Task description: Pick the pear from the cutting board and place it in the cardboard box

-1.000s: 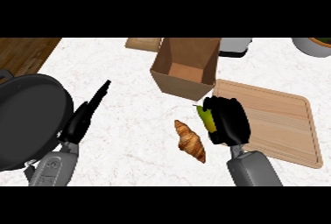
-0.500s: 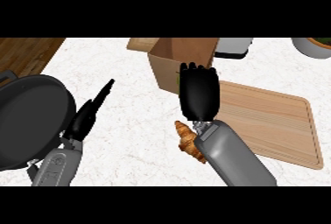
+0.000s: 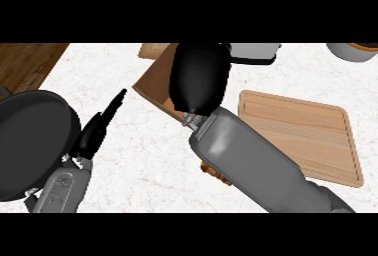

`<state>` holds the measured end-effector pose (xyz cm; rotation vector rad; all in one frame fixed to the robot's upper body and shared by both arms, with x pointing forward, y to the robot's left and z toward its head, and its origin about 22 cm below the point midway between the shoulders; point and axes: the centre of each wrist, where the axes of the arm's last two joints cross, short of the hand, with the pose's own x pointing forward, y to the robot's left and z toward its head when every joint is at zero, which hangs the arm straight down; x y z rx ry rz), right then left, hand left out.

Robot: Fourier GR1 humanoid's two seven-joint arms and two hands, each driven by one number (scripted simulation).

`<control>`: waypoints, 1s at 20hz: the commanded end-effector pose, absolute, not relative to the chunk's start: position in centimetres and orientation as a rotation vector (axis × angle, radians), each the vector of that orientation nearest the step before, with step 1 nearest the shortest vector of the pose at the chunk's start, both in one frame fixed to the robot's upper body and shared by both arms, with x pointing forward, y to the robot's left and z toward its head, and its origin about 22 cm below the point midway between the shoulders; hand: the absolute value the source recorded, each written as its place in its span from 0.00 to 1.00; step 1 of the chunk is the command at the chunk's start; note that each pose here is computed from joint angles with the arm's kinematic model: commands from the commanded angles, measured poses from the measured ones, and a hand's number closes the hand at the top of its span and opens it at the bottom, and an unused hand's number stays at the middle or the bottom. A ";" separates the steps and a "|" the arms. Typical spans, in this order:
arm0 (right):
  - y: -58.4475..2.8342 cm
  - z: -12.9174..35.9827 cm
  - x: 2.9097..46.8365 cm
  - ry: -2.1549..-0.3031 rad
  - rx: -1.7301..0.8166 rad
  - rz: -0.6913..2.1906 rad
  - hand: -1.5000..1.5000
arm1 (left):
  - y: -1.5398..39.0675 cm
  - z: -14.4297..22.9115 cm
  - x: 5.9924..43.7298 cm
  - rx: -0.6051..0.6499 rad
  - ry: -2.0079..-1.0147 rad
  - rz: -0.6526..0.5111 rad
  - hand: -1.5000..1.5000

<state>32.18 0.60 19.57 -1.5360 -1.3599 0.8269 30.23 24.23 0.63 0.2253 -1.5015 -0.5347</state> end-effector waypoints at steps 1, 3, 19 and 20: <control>2.5 22.6 33.1 -1.217 -1.574 0.660 1.00 | 25.0 -0.1 29.5 0.240 -1.487 -0.504 0.50; 2.6 21.7 34.2 -1.151 -1.577 0.688 1.00 | 25.5 0.1 29.8 0.245 -1.497 -0.509 0.50; -1.6 15.1 39.5 -0.943 -1.058 0.791 0.00 | 26.5 -0.6 28.7 0.289 -1.507 -0.463 0.50; -1.5 13.9 39.5 -0.982 -1.073 0.767 0.00 | 26.6 -0.4 30.0 0.291 -1.488 -0.451 0.50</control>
